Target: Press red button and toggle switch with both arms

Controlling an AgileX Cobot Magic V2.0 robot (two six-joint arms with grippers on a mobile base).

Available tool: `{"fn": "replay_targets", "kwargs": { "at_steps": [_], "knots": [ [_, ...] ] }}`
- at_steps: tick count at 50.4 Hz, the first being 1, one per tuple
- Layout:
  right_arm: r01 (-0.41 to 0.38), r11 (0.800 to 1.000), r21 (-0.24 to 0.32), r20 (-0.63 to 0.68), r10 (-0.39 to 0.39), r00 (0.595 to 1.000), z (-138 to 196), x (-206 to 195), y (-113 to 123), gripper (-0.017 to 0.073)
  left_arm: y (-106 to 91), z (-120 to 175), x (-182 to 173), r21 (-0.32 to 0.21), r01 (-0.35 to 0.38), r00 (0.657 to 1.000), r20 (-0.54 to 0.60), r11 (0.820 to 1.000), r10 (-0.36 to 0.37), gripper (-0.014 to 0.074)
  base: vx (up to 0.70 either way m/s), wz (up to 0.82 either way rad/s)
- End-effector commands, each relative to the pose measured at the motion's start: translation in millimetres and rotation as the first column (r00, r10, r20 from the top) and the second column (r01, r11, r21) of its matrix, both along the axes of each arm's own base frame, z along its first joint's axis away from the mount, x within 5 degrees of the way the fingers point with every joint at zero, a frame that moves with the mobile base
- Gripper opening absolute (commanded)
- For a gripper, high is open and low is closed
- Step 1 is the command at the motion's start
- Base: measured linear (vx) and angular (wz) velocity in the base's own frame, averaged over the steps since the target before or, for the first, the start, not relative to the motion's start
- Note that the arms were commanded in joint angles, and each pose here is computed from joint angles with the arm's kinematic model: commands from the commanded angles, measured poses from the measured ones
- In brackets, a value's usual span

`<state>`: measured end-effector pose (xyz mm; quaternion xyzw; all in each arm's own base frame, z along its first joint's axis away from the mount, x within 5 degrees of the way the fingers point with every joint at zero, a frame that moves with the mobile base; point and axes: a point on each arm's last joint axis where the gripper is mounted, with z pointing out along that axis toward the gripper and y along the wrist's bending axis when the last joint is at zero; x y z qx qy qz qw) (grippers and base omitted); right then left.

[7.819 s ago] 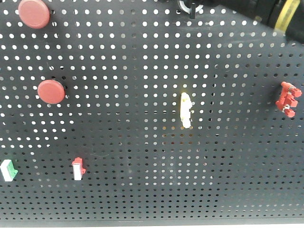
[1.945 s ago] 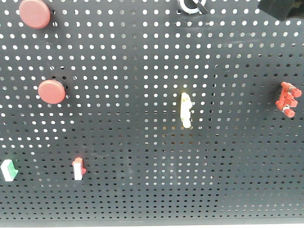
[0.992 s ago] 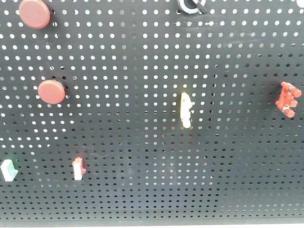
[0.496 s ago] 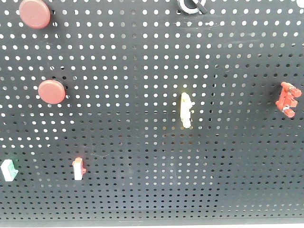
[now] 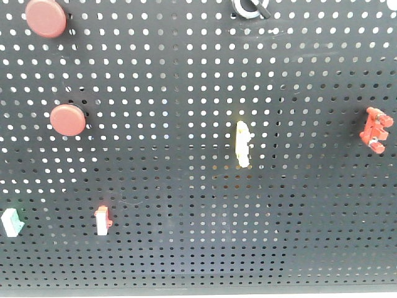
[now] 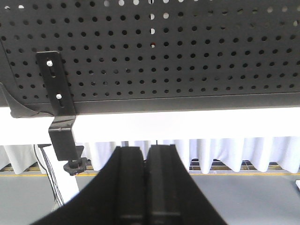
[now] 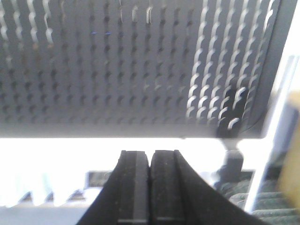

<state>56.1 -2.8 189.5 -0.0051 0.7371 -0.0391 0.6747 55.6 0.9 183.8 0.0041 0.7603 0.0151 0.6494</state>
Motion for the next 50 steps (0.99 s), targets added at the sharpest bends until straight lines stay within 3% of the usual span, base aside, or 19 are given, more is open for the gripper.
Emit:
{"fn": "replay_targets", "kwargs": {
  "at_steps": [1,50],
  "knots": [
    [-0.030,0.999,-0.036,0.069,0.032,0.997,3.0,0.0,1.5,0.0000,-0.1,-1.9,1.5,-0.008,0.001,0.999,0.054,1.000,-0.001,0.0002,0.00,0.00],
    [-0.044,0.998,-0.047,0.060,0.047,0.997,2.3,0.0,2.2,0.0000,-0.1,-2.0,1.4,-0.008,0.001,0.999,0.053,1.000,-0.001,0.0002,0.00,0.00]
  ]
}}
